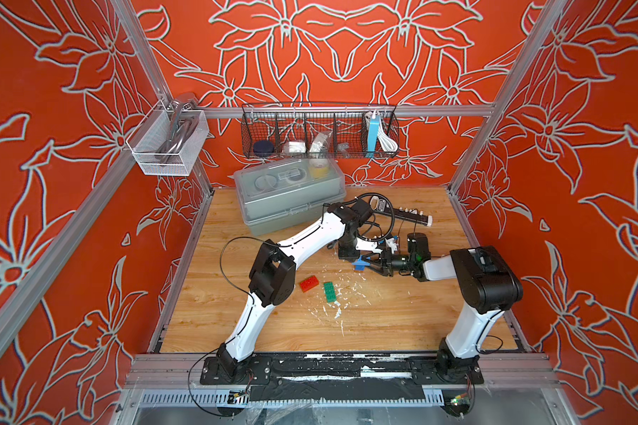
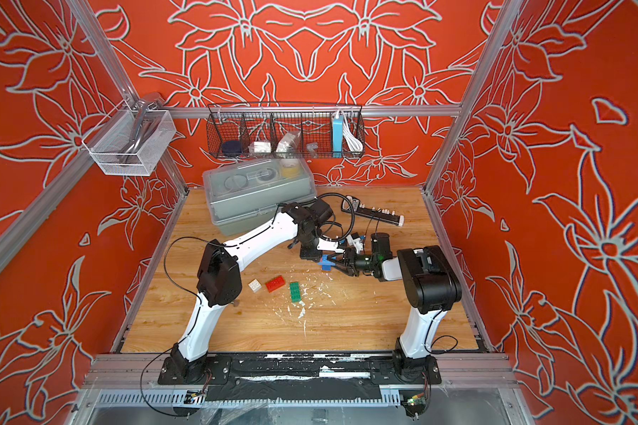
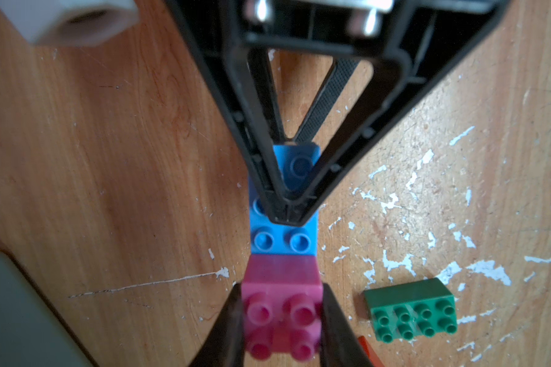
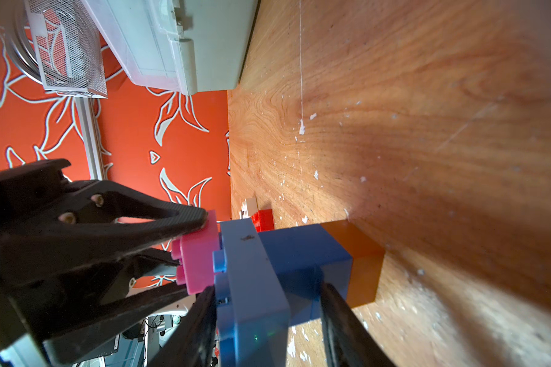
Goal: Assemble a spoon with lego
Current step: Assemble the lego brick with the lego brick, then pick up the lego brick from the center of the board.
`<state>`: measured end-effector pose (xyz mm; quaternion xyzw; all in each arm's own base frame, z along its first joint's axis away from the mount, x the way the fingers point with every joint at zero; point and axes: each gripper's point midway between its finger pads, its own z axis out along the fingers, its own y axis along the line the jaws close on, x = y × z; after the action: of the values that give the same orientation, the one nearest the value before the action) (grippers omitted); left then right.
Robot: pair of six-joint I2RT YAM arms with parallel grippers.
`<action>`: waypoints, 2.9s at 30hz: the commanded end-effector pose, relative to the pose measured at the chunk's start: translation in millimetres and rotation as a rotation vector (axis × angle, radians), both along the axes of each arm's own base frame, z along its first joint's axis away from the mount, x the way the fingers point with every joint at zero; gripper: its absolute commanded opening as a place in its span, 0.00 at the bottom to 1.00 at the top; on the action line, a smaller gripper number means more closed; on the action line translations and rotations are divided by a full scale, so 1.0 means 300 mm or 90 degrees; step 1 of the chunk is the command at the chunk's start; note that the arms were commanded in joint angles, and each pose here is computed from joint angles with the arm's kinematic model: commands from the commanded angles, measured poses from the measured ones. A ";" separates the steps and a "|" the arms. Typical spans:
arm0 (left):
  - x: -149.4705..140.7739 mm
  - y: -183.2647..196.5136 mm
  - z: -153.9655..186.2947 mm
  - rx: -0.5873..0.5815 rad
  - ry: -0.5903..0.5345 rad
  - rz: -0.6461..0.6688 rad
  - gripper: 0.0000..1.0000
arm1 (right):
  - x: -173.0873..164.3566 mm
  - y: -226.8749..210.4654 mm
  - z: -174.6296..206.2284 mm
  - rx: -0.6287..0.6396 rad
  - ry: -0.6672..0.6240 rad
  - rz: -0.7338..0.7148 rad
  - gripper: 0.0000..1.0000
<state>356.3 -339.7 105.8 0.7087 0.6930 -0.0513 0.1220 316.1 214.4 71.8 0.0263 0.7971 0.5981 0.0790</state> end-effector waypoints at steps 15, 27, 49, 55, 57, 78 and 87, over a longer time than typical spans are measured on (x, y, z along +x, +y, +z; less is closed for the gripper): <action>-0.031 0.008 -0.033 0.030 0.015 -0.011 0.93 | -0.024 0.002 -0.048 -0.024 0.039 -0.004 0.53; -0.009 -0.002 0.015 0.005 -0.018 0.003 0.98 | -0.023 0.004 -0.029 -0.021 0.032 -0.004 0.67; -0.031 0.092 0.125 -0.052 -0.046 0.051 0.98 | -0.040 -0.075 0.070 -0.073 -0.001 -0.044 0.83; -0.038 0.218 0.205 -0.102 -0.126 0.152 0.98 | -0.083 -0.182 0.113 -0.213 -0.037 -0.045 0.83; -0.030 0.272 0.251 -0.146 -0.153 0.213 0.98 | -0.094 -0.229 0.141 -0.259 -0.042 -0.048 0.83; -0.042 0.720 0.392 -0.524 -0.262 0.692 0.98 | -0.184 -0.142 0.501 -0.673 -0.249 -0.023 0.79; -0.043 0.929 0.270 -0.518 -0.320 0.918 0.98 | -0.240 0.173 0.396 -0.719 -0.304 0.132 0.78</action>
<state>339.0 -82.4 172.5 0.0612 0.8715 -0.0570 0.4833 244.8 259.8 201.7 -0.2302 0.9453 0.1080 0.2041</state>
